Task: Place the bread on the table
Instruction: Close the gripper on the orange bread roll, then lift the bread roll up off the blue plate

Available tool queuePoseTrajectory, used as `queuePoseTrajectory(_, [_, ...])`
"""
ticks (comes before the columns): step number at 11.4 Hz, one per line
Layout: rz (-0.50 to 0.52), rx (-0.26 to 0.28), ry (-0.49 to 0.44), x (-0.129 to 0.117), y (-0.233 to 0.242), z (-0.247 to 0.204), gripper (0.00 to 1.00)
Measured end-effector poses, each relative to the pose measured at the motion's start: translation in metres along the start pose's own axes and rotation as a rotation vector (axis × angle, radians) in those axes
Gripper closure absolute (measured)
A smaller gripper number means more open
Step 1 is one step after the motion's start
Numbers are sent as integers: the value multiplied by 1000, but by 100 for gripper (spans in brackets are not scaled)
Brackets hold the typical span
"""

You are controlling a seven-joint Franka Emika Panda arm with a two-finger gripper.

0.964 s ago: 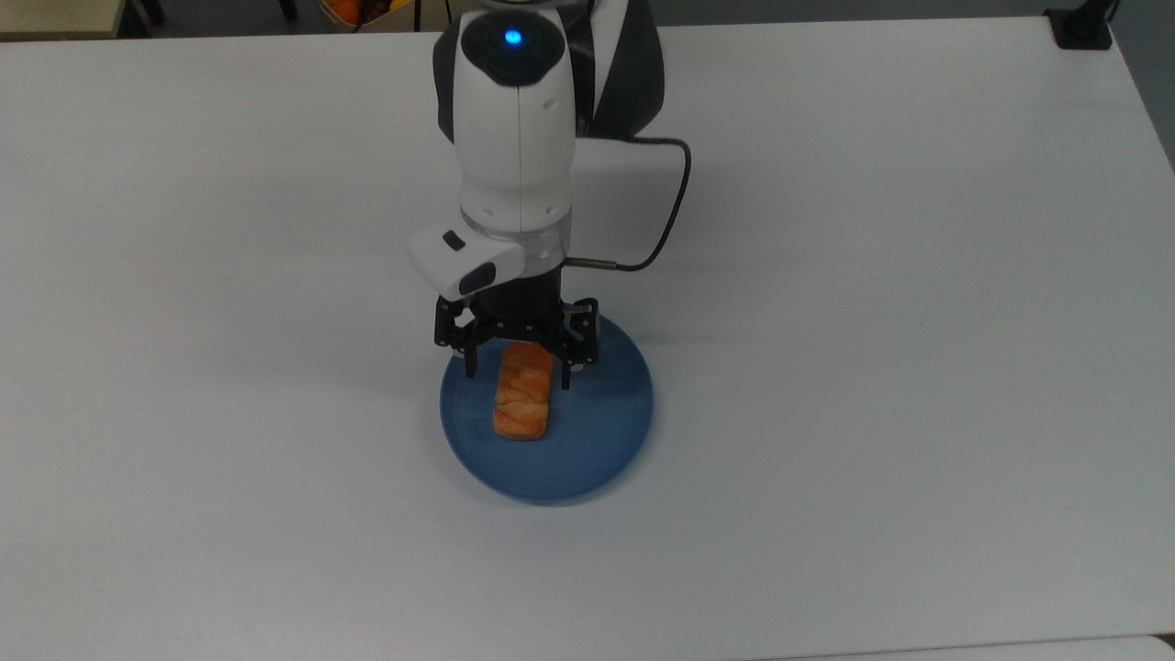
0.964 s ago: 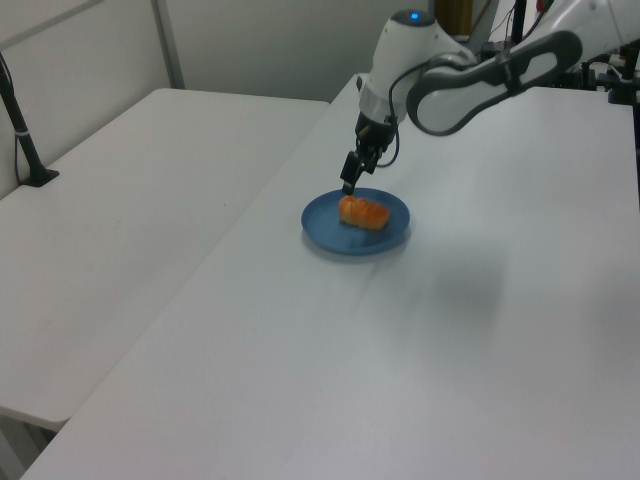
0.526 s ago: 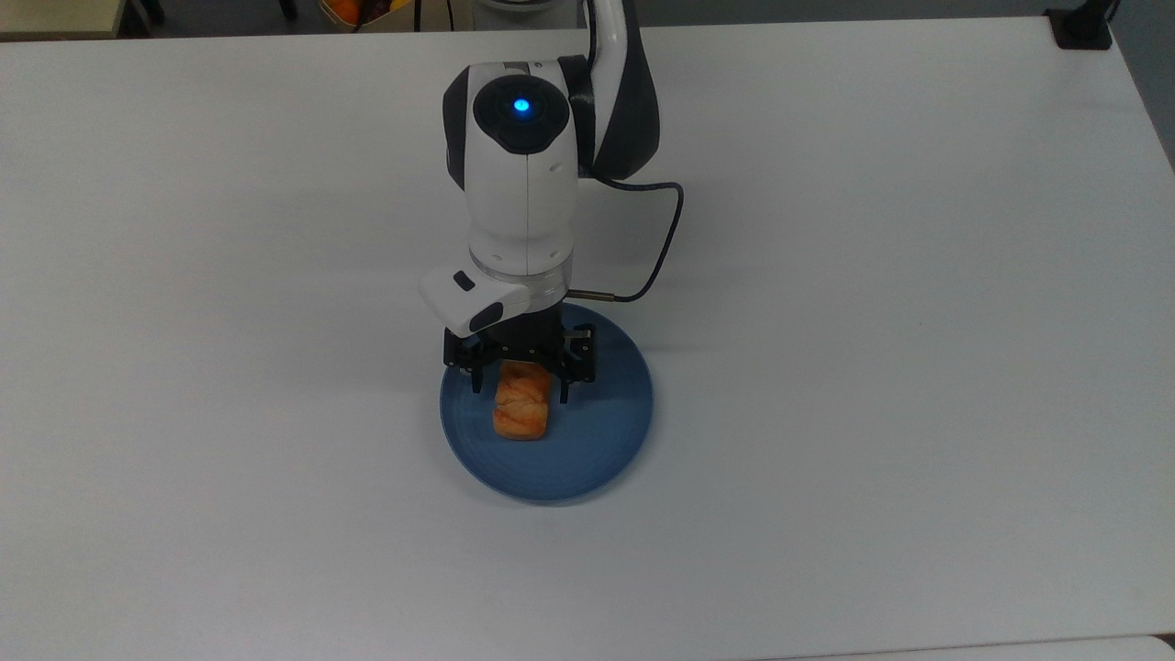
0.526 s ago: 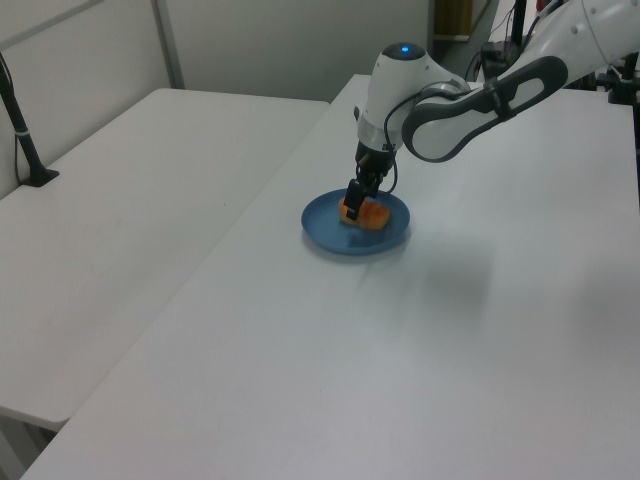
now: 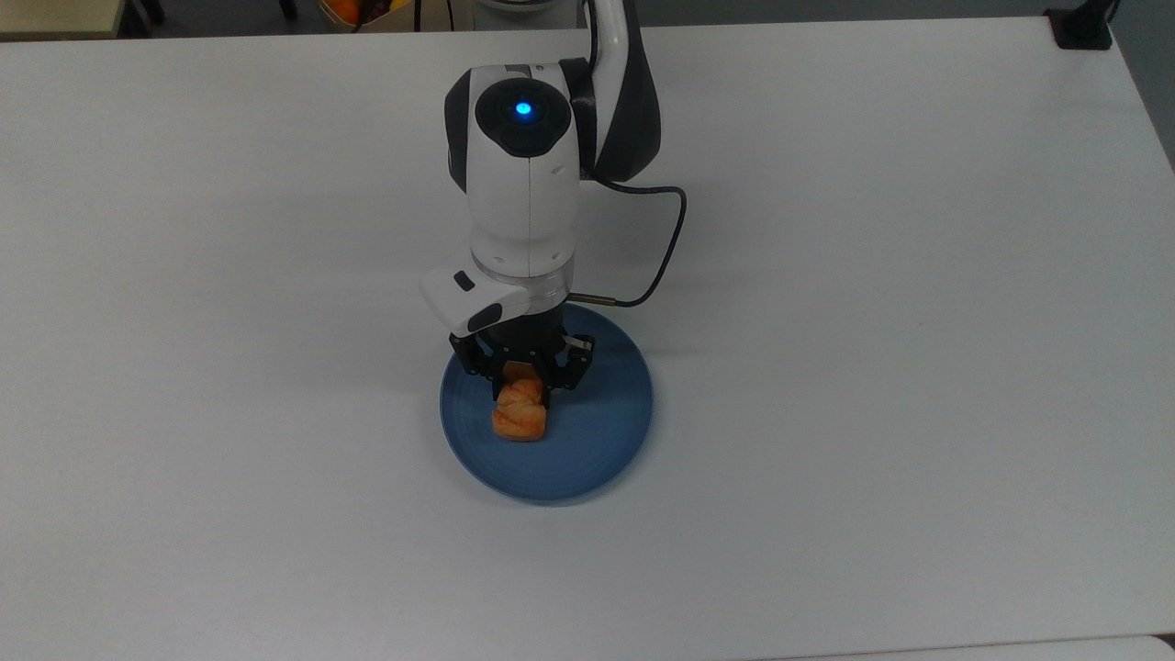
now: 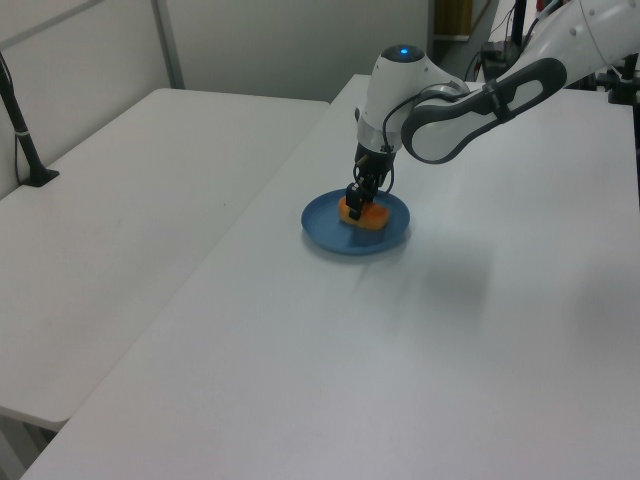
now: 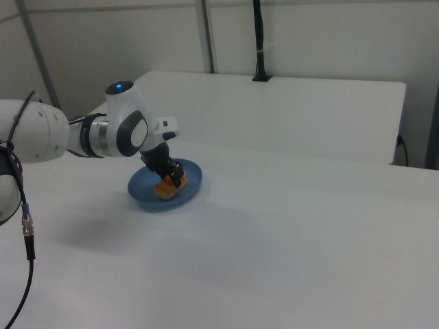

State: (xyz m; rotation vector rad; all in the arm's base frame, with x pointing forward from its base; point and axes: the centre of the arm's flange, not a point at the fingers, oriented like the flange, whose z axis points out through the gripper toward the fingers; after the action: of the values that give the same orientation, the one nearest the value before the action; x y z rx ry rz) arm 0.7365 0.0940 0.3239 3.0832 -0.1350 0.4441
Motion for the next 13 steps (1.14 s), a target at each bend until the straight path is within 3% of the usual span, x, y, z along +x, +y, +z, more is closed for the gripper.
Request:
queuePoseTrajectory(2, [2,1,5,1,0,-2,70])
queuePoseTrajectory(9, [-14,3,38,12,-6,-52,73])
queuePoseTrajectory(13, [-170,-21,1,11,4,-86,74])
